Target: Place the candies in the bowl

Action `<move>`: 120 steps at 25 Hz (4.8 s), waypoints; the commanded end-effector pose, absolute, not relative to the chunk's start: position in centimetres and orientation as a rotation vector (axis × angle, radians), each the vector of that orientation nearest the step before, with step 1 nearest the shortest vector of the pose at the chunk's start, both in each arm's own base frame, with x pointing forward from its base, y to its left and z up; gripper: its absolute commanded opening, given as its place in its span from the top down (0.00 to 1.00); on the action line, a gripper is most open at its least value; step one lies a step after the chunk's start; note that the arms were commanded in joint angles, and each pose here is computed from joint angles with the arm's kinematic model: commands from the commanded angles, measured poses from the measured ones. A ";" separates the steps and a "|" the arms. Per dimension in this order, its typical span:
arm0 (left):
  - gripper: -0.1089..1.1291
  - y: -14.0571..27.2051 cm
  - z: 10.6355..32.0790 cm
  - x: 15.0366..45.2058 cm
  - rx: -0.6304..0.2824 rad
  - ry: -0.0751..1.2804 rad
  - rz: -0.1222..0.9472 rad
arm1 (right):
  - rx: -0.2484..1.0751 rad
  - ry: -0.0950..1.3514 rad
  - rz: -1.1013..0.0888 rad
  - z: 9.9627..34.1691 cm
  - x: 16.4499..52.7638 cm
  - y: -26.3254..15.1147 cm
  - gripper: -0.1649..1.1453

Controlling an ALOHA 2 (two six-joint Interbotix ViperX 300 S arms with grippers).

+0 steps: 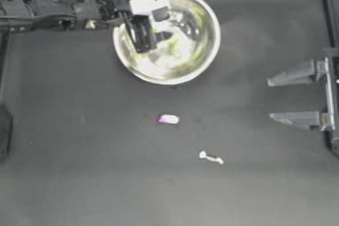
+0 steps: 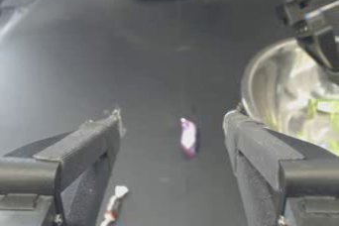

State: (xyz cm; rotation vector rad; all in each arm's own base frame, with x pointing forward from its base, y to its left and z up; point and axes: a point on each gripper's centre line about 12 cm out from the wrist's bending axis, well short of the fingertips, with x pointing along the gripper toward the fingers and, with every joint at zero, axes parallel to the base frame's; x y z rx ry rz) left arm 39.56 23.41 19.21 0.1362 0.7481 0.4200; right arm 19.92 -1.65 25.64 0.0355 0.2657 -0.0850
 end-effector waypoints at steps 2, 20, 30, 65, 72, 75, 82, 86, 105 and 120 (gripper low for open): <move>0.13 22.4 24.0 39.4 0.159 0.636 0.431 | 0.039 0.250 -0.084 26.1 20.1 -1.6 0.16; 0.12 6.9 32.7 30.1 0.215 0.267 0.195 | 0.040 0.264 -0.097 26.2 20.1 -1.9 0.16; 0.12 3.2 29.8 26.4 0.119 0.282 0.102 | 0.070 0.338 -0.096 27.0 20.5 -1.9 0.16; 0.12 2.1 25.8 22.8 0.054 0.336 0.079 | 0.259 1.151 -0.182 21.6 33.9 3.1 0.16; 0.12 2.1 25.6 22.8 0.046 0.340 0.080 | 0.265 1.202 -0.183 18.8 35.2 3.6 0.16; 0.12 2.1 25.5 22.7 0.041 0.341 0.080 | 0.264 1.212 -0.179 17.7 35.7 3.9 0.16; 0.12 2.1 25.3 22.7 0.034 0.344 0.081 | 0.276 1.235 -0.170 15.7 36.4 4.6 0.16; 0.12 2.1 25.3 22.7 0.034 0.345 0.081 | 0.266 1.253 -0.165 14.8 36.8 5.0 0.16; 0.12 2.1 25.2 22.7 0.009 0.346 0.084 | 0.222 1.323 -0.176 11.6 37.4 5.2 0.25; 0.12 2.1 25.2 22.7 0.011 0.340 0.085 | 0.154 1.198 -0.136 15.4 37.7 5.3 0.62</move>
